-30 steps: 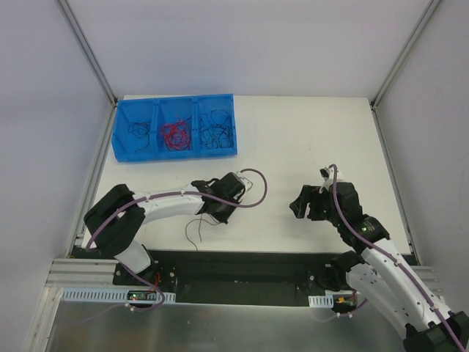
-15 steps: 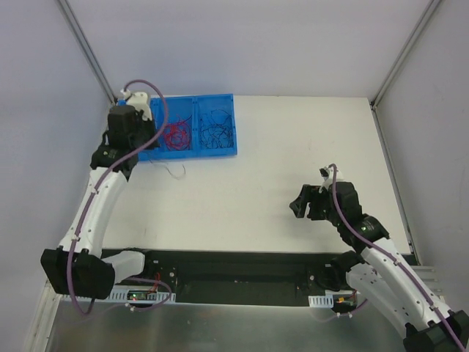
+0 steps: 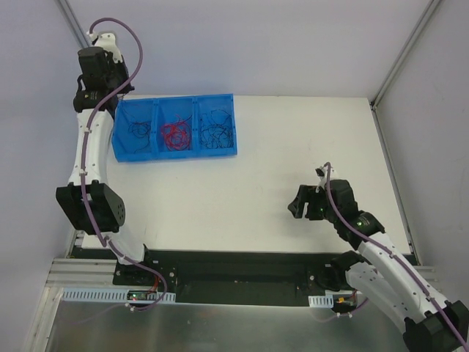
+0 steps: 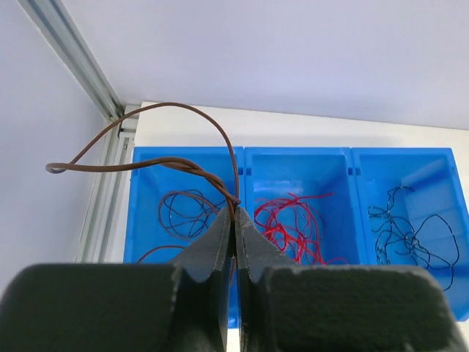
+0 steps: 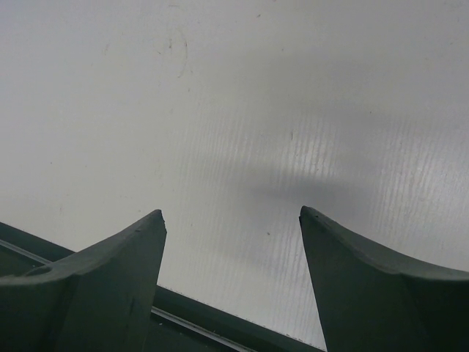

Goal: Untangle the cables

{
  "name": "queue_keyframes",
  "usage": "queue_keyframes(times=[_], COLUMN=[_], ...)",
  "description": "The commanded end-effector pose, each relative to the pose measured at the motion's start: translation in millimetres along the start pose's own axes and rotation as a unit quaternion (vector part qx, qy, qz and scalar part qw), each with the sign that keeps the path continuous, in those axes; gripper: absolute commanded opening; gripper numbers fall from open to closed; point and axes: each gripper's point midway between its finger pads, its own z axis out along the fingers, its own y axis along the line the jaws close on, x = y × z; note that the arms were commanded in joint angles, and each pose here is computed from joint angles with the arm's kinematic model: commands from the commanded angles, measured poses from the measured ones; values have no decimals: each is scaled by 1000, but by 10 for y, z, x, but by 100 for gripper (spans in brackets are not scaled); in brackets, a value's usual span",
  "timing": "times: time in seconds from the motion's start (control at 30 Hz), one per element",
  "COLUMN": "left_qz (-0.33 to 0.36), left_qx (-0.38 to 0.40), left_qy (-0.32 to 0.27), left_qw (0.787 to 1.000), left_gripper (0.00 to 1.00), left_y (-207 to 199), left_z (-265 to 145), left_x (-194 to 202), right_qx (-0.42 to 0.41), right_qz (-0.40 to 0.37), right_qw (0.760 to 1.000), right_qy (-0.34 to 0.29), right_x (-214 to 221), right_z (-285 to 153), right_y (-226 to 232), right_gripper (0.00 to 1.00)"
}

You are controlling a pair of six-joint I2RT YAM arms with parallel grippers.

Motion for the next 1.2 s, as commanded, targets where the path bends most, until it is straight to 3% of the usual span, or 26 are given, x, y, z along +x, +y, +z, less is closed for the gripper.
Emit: queue_keyframes(times=[0.0,0.43,0.47,0.5,0.53,0.57,0.73,0.8,0.93,1.07,1.17], left_qz=[7,-37,-42,-48,-53,-54,-102,-125,-125,-47,-15], left_qx=[12,-37,-57,-69,-81,-81,-46,-9,121,259,346], left_qy=[-17,145,150,151,147,142,94,83,70,49,44], left_qw=[1000,988,986,985,984,985,989,989,982,964,937], left_gripper=[0,0,3,19,41,55,88,92,91,91,92], left_y=[3,321,384,415,446,447,181,-46,-827,-1828,-2316], left_z=[101,854,866,855,830,795,317,90,-568,-1360,-1932], left_x=[-163,1412,1470,1483,1461,1407,970,879,820,1085,1360], right_qx=[-11,-15,-14,-14,-13,-13,5,20,91,148,99], right_qz=[-6,-5,-4,-4,-4,-5,-2,-1,-9,-3,-24], right_qw=[1000,1000,1000,1000,1000,1000,1000,999,994,982,980], right_qy=[-10,4,3,2,1,1,-13,-25,-61,-116,-173], right_x=[-130,-90,-101,-98,-109,-104,-201,-264,-429,-609,-755], right_z=[41,107,92,76,54,34,-120,-202,-449,-823,-1026], right_y=[69,84,83,85,84,84,55,18,-204,-388,-237], right_gripper=[77,76,77,77,77,77,78,80,99,96,96])
